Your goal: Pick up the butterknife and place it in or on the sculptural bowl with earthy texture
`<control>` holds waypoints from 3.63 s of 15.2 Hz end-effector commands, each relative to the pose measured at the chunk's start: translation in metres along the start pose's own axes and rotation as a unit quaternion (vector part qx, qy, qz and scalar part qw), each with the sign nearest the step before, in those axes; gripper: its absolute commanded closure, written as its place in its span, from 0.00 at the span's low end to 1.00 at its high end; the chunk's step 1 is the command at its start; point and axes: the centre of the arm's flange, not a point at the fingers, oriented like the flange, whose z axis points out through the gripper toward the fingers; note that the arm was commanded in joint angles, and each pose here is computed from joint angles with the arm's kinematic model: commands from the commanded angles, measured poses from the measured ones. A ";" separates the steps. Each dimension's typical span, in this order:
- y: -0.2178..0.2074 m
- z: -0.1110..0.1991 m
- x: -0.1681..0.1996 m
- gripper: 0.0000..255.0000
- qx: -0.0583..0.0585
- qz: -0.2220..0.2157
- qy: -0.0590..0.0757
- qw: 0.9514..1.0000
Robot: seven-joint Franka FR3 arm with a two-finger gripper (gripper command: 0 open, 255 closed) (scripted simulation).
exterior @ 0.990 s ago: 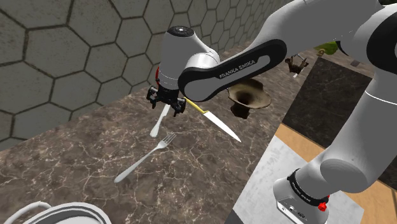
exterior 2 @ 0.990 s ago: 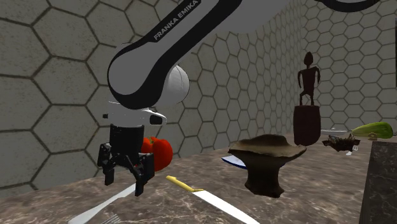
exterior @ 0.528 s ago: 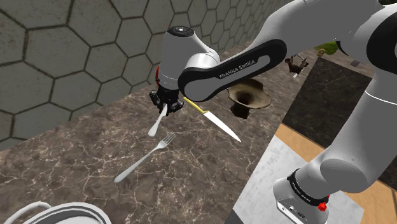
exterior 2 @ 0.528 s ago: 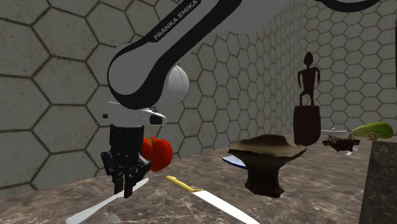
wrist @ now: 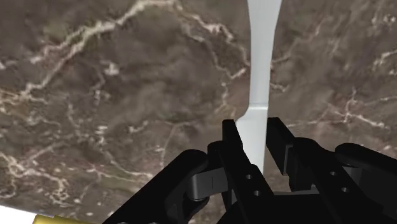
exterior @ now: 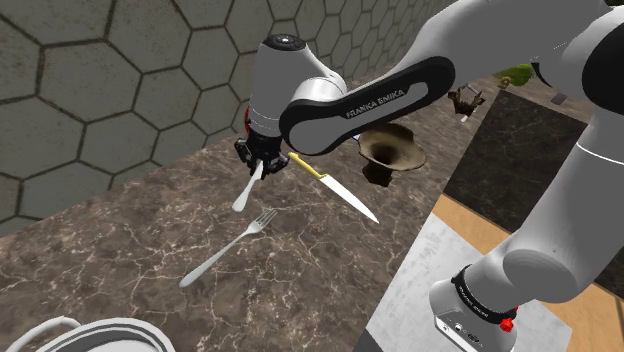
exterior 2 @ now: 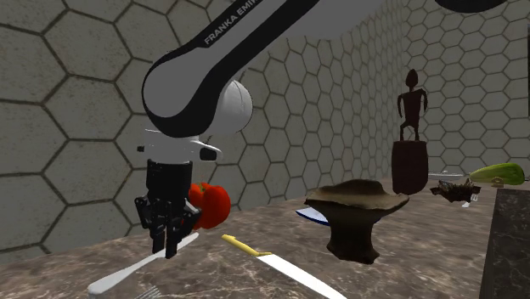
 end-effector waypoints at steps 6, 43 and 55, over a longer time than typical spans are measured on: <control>-0.005 -0.037 0.002 1.00 0.000 0.000 0.000 1.000; 0.045 -0.202 0.046 1.00 0.000 0.000 0.000 1.000; 0.187 -0.210 0.115 1.00 0.000 0.000 0.000 1.000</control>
